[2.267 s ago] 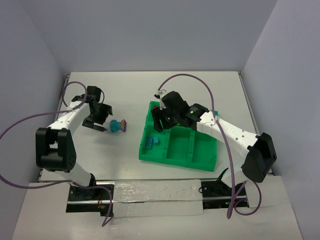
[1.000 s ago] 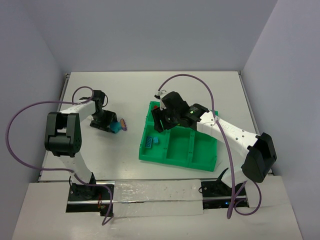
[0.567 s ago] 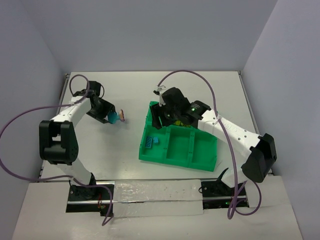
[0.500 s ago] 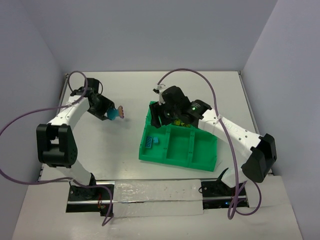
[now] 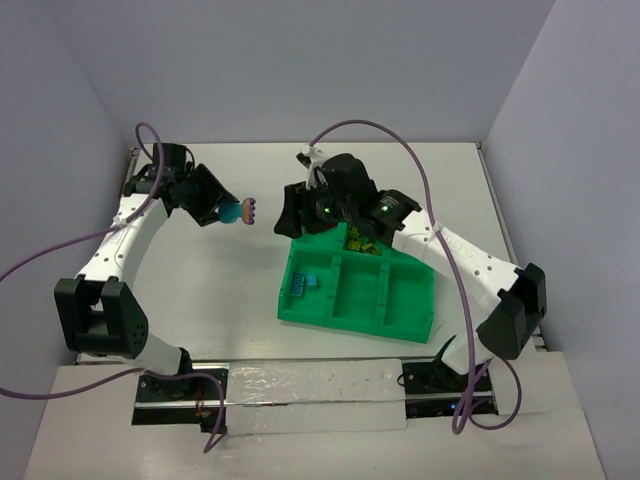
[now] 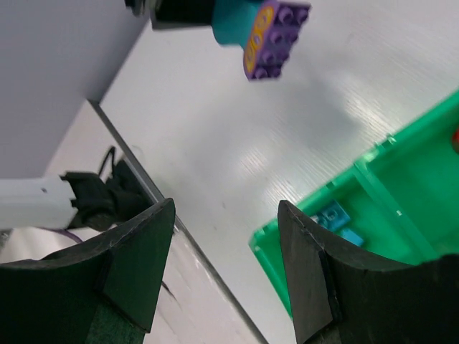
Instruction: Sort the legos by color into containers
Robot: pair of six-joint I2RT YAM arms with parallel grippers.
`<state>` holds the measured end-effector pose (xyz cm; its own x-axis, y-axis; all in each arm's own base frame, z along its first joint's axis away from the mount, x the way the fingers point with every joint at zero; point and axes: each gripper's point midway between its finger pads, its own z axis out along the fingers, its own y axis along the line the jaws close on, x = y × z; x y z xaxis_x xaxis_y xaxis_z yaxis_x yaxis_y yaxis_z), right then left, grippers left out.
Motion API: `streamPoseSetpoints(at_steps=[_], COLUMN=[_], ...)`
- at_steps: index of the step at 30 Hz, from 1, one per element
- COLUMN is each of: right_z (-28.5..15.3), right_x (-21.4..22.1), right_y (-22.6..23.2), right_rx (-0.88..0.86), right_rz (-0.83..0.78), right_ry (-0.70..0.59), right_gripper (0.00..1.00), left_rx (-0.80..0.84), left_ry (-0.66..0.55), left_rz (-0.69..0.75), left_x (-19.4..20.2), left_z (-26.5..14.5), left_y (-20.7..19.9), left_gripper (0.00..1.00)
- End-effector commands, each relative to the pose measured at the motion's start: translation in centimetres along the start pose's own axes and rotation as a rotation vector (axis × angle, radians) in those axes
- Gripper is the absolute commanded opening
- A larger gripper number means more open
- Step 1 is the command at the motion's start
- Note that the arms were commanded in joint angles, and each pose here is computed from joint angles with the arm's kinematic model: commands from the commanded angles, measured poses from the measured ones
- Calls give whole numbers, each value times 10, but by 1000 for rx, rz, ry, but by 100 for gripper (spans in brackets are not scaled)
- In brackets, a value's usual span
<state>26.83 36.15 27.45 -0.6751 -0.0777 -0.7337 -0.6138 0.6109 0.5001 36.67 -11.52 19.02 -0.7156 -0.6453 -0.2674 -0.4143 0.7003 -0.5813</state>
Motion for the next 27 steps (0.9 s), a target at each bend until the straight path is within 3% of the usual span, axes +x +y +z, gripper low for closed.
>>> streamPoseSetpoints(at_steps=[1,10,13,27], right_z=[25,62,70,97], right_x=[-33,-47,-48,-52], right_y=[23,24,20,22], right_rx=[-101,-116,-108,-141], right_rz=[47,83,96,92], right_ry=[-95,-107,-116,-81], right_gripper=[67,72,78,75], left_rx=[164,208,225,261], left_ry=[-9,-15,-18,-33], left_rz=[74,101,106,122], left_x=[0,3,4,9], left_z=[-29,-48,-52,-70], left_y=[-40,-50,-53,-57], left_gripper=[0,0,0,0])
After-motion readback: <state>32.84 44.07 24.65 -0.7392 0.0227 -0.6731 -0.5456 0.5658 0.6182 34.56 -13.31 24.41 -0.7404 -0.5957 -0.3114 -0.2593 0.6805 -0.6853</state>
